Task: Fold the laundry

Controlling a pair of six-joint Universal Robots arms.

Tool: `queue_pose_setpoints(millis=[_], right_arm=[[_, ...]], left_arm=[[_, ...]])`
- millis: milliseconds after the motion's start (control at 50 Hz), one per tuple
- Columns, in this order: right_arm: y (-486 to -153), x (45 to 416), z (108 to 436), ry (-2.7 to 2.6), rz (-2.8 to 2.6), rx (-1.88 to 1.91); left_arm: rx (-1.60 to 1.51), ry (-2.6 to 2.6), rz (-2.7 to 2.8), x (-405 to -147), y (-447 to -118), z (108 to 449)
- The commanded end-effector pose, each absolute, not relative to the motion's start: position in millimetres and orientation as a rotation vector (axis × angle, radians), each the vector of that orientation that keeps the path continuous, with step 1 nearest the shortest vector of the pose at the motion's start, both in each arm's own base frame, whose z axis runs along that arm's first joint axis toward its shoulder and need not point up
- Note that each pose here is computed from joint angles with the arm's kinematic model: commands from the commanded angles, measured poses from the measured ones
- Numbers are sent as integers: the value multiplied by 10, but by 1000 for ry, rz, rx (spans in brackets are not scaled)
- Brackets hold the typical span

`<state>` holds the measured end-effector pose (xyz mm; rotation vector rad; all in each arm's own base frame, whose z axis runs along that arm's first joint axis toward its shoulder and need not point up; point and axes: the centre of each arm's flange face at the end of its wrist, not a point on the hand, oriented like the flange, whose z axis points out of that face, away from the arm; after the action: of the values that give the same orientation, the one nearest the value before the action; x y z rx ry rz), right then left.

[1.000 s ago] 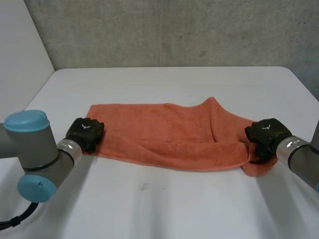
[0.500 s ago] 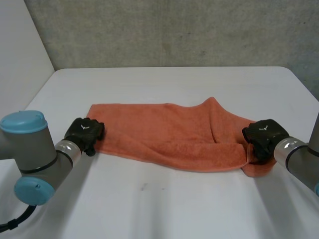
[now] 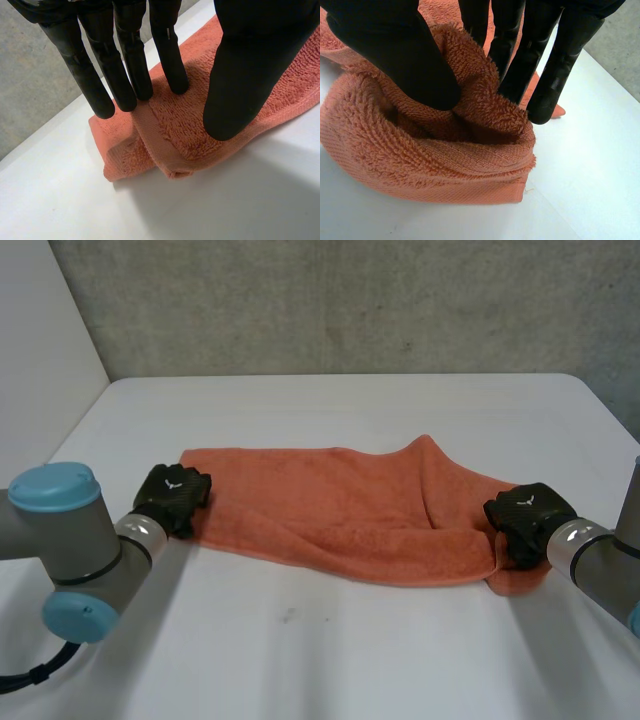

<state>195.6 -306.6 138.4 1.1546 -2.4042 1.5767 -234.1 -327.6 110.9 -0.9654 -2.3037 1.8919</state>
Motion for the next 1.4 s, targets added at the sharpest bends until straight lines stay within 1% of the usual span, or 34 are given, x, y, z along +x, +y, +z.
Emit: queue_pose_setpoints(millis=[20,280,680,740,780,800,820,840,880,900,940,1060,1100,1120,1160,1180,1220,1280,1340,1400], right_arm=[[-3068,1957,1377,-2406,1574,1155],[-3067,1957,1356,-2411,1567,1158],[-3063,1956,1353,-2412,1565,1159],[-3062,1956,1358,-2411,1565,1160],[-3062,1956,1368,-2403,1567,1164],[-3062,1956,1368,-2403,1567,1164],[-3064,1956,1381,-2399,1570,1165],[-3064,1956,1381,-2399,1570,1165],[-3073,1957,1413,-2393,1579,1162],[-3073,1957,1413,-2393,1579,1162],[-3075,1959,1430,-2390,1578,1159],[-3065,1920,1511,-2393,1575,1141],[-2956,1895,1702,-2397,1543,1159],[-2956,1895,1703,-2397,1543,1159],[-2747,1868,1914,-2406,1451,1238],[-2746,1868,1915,-2406,1450,1238],[-2517,1833,2075,-2418,1334,1332],[-2423,1809,2148,-2415,1290,1368],[-2258,1697,2271,-2409,1219,1394],[-2226,1679,2274,-2402,1204,1402]], left_arm=[[-965,-2308,1890,-2348,-3304,1100],[-973,-2327,1853,-2353,-3293,991],[-968,-2324,1867,-2364,-3353,964],[-962,-2310,1897,-2363,-3361,1041],[-936,-2269,1964,-2358,-3357,1261],[-935,-2268,1965,-2358,-3356,1263],[-928,-2247,1995,-2352,-3334,1374],[-928,-2247,1995,-2352,-3334,1375],[-916,-2214,2040,-2330,-3249,1567],[-916,-2214,2040,-2329,-3249,1567],[-905,-2184,2082,-2304,-3159,1738],[-900,-2185,2092,-2239,-2994,1861],[-904,-2199,2089,-2171,-2857,1964],[-904,-2199,2089,-2171,-2857,1964],[-897,-2269,2040,-2038,-2668,2085],[-897,-2270,2040,-2038,-2667,2086],[-864,-2368,1973,-1872,-2526,2200],[-847,-2409,1933,-1806,-2451,2259],[-841,-2513,1795,-1706,-2236,2303],[-839,-2534,1761,-1693,-2203,2283]])
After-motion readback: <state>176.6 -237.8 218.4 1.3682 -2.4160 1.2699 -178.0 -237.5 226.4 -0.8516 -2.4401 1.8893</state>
